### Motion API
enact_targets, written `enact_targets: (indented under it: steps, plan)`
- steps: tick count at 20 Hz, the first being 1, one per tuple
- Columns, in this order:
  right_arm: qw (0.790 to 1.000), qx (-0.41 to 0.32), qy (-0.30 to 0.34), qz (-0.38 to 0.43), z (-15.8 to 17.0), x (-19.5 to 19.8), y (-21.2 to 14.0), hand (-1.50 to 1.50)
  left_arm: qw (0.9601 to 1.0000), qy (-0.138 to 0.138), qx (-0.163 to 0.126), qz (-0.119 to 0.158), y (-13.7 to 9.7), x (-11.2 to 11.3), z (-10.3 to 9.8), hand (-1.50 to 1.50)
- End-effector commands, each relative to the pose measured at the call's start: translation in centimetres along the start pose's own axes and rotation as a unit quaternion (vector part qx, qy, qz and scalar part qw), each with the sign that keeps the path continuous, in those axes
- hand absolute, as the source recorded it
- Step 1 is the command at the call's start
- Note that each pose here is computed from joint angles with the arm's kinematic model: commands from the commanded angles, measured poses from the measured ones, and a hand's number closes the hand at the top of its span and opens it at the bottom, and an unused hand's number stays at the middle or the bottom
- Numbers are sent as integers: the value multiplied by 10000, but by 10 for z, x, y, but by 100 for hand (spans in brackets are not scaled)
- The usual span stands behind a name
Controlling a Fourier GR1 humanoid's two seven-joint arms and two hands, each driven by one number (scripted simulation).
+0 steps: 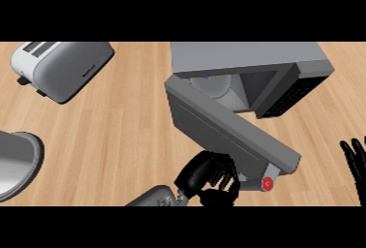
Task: Pick up the milk, place it into the microwave and close the microwave
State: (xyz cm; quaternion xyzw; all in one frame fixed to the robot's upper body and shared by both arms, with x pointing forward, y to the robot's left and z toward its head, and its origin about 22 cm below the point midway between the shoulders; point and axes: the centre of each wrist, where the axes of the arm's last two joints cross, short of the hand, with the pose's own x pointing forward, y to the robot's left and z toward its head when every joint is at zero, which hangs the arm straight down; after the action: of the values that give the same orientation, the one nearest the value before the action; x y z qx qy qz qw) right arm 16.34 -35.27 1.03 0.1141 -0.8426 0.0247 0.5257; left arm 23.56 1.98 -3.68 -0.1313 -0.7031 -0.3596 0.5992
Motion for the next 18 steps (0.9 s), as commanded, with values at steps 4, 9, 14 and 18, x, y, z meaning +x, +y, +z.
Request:
enact_targets:
  steps: [4, 9, 14, 18]
  plan:
    - [9989, 418, -182, -72, -22, 17, 7, -150, 9977, -102, 667, -114, 23, 19, -36, 150]
    - [9979, 561, -320, 106, -29, 30, 1, -150, 9826, -818, 1580, 538, 37, 39, -44, -150]
    - [9964, 691, -480, -136, -38, 33, 3, -150, 9758, -989, 1863, 578, 48, 46, -58, -150]
    - [9954, 804, -461, -238, -46, 35, 3, -150, 9719, -1098, 2011, 542, 57, 53, -69, -150]
